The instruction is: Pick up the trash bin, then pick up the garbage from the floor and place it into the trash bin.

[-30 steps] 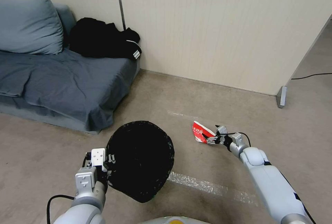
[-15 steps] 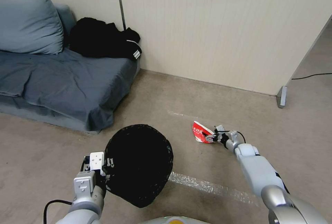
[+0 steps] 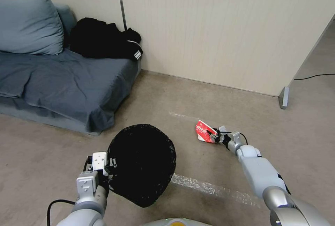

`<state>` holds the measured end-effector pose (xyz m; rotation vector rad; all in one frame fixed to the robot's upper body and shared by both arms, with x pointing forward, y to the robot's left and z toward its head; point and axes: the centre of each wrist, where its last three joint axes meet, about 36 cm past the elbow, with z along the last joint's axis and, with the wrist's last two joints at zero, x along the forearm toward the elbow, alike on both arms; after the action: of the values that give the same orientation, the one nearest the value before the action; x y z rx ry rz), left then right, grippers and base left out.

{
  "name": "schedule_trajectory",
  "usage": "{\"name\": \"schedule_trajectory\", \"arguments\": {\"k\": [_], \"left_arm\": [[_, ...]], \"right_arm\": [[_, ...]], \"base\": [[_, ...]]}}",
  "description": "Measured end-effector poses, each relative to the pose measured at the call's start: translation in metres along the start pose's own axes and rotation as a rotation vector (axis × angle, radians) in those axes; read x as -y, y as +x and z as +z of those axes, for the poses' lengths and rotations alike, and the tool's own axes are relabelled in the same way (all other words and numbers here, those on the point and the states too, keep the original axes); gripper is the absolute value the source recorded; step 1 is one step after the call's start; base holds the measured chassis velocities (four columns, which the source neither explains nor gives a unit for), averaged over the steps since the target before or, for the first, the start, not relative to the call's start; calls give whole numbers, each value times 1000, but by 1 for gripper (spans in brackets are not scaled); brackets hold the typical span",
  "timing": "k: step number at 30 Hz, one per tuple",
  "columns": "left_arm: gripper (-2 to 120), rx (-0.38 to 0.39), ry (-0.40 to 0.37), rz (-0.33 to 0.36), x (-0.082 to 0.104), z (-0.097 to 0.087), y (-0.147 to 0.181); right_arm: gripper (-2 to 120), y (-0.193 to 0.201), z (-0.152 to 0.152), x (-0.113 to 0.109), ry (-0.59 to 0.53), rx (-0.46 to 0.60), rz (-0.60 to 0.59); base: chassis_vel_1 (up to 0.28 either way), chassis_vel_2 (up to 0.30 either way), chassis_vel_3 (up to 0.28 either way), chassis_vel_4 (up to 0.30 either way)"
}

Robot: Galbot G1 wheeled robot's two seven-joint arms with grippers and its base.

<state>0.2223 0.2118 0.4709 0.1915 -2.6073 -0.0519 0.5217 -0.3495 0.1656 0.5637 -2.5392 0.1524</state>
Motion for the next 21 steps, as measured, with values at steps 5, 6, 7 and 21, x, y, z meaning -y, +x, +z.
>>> {"name": "schedule_trajectory", "arguments": {"k": [5,6,7,21], "left_arm": [[3,-3,1,2,1,1,1],[3,-4,1,3,1,1,1],[3,-4,0,3,0,1,2],[3,7,-4,7,-1,-3,6]], "right_arm": [[7,0,12,-7,-27,-27,-3],[3,0,15,-9,-30,-31,-4],[0,1,18,-11,-33,-35,-6],[0,5,16,-19,-30,17,23]], "base": [[0,0,0,0],[0,0,0,0],[0,0,0,0],[0,0,0,0]]}}
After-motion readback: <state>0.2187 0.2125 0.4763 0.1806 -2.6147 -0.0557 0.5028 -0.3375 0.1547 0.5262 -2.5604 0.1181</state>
